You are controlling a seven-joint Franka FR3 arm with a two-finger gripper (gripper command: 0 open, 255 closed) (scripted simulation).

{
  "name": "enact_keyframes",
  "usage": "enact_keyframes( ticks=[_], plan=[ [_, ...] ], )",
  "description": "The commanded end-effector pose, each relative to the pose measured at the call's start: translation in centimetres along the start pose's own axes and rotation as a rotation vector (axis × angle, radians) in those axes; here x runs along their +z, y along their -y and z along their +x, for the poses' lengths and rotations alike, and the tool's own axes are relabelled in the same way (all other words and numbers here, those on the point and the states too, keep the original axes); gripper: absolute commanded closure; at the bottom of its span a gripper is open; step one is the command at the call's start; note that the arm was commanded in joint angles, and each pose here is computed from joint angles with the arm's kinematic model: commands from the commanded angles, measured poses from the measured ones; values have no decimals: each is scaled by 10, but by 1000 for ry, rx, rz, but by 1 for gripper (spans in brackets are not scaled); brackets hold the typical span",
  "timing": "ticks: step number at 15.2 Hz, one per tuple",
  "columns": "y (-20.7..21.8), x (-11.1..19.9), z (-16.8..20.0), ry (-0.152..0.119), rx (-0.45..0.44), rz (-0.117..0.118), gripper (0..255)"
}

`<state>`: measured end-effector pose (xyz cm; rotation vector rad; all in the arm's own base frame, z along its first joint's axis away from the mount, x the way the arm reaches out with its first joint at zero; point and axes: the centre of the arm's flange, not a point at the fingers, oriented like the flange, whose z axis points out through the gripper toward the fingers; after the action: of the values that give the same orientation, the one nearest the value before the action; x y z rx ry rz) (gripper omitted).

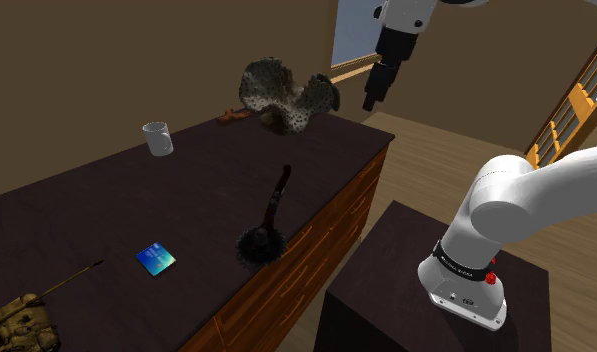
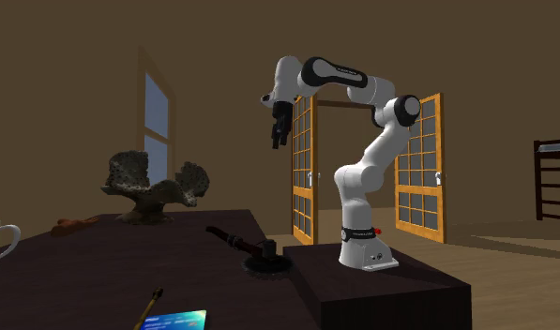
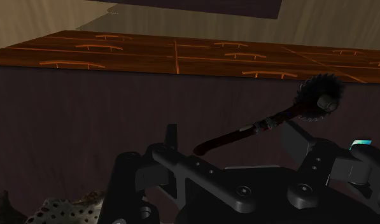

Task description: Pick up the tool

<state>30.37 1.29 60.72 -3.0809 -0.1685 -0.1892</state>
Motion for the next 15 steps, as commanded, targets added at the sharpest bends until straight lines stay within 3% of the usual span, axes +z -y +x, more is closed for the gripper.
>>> enact_keyframes(
  ticks=[1,15],
  plan=[
    [0,0,0,0,0,0,0],
    [134,133,51,8,608,-109,0]
  ],
)
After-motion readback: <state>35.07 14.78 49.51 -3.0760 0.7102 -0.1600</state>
